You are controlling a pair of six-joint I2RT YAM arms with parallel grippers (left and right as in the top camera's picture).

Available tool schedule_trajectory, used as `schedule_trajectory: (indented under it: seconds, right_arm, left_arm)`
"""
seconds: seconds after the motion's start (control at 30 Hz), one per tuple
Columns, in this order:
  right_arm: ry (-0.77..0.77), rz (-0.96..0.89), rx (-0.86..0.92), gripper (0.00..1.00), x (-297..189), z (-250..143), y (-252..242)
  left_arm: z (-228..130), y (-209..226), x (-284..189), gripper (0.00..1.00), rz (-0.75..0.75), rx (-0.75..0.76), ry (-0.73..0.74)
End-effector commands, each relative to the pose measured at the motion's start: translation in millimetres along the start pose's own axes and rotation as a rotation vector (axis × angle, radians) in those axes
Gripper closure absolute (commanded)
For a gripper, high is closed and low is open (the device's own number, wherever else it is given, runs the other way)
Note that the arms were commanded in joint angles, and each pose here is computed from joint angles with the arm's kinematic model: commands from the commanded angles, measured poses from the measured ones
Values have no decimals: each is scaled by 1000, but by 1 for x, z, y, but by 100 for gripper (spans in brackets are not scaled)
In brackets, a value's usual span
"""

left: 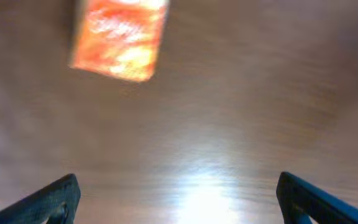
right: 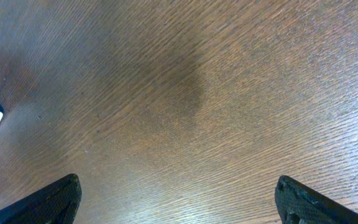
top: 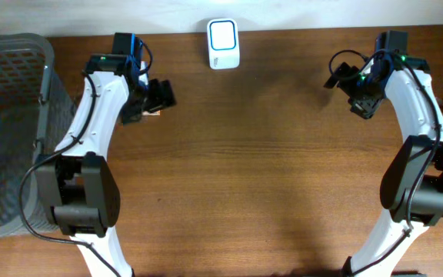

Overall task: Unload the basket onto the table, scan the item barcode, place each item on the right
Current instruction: 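Grasp the orange Kleenex pack with the left gripper and move it center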

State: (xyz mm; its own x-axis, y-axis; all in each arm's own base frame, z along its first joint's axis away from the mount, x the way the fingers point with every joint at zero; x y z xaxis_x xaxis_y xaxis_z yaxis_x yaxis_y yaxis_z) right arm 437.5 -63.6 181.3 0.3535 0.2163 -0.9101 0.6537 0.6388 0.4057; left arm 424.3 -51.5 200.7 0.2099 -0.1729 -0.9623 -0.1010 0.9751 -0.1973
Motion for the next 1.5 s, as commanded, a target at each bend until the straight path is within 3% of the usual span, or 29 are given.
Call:
schedule_trajectory:
  seconds: [0.0, 0.07, 0.17, 0.3, 0.4, 0.53, 0.63, 0.7, 0.73, 0.77, 1.0, 1.17, 1.23, 1.27, 1.37, 1.47]
  right_arm:
    - [18, -1, -4, 2, 4, -3, 0]
    - [18, -1, -4, 2, 4, -3, 0]
    - [18, -1, -4, 1, 4, -3, 0]
    - [18, -1, -4, 2, 4, -3, 0]
    - [18, -1, -4, 1, 4, -3, 0]
    - [18, -1, -4, 2, 4, -3, 0]
    - [18, -1, -4, 1, 4, -3, 0]
    - [18, -1, -4, 2, 4, -3, 0]
    - [18, -1, -4, 1, 4, -3, 0]
    - [18, -1, -4, 2, 4, -3, 0]
    - [18, -1, -4, 2, 4, -3, 0]
    - [18, -1, -4, 2, 4, -3, 0]
    - [18, -1, -4, 1, 4, -3, 0]
    - [18, -1, -4, 1, 4, -3, 0]
    - [18, -1, -4, 2, 4, -3, 0]
    - [18, -1, -4, 2, 4, -3, 0]
  left_arm:
    - [4, -26, 11, 1, 123, 95, -126]
    - [14, -27, 10, 1, 289, 107, -243]
    - [30, -30, 14, 4, 314, 142, -343]
    - [33, -19, 55, 5, 336, 161, -276]
    - [33, -15, 84, 16, 346, 164, -237]
    - [36, -12, 112, 14, 347, 165, -235]
    - [35, -10, 129, 40, 350, 166, -224]
    - [30, -10, 132, 69, 344, 172, -188]
    - [26, -11, 133, 90, 318, 177, -153]
    - [21, -15, 135, 100, 263, 186, -114]
    - [-22, -85, 115, 100, -427, 266, 200]
    - [-46, -128, 107, 98, -488, 299, 264]
    - [-50, -140, 103, 73, -496, 329, 263]
    - [-45, -145, 95, 51, -501, 337, 250]
    - [-26, -151, 60, 1, -513, 361, 188]
    - [-9, -136, 44, 1, -360, 401, 104]
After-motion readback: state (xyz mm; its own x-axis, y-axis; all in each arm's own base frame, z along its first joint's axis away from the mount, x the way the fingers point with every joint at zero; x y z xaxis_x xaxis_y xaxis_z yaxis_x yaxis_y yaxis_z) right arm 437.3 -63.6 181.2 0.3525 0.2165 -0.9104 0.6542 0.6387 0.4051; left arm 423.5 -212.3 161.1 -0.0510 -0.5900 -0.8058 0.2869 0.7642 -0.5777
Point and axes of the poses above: each gripper's point midway between its finger pads, its own x axis out along the fingers, its own y axis along the line the jaws close on, z = x × y, the point moved 10 cm from there along -x, back along the fingers, and after that the axes turned 9 degrees about x, right-handed, at the moved point
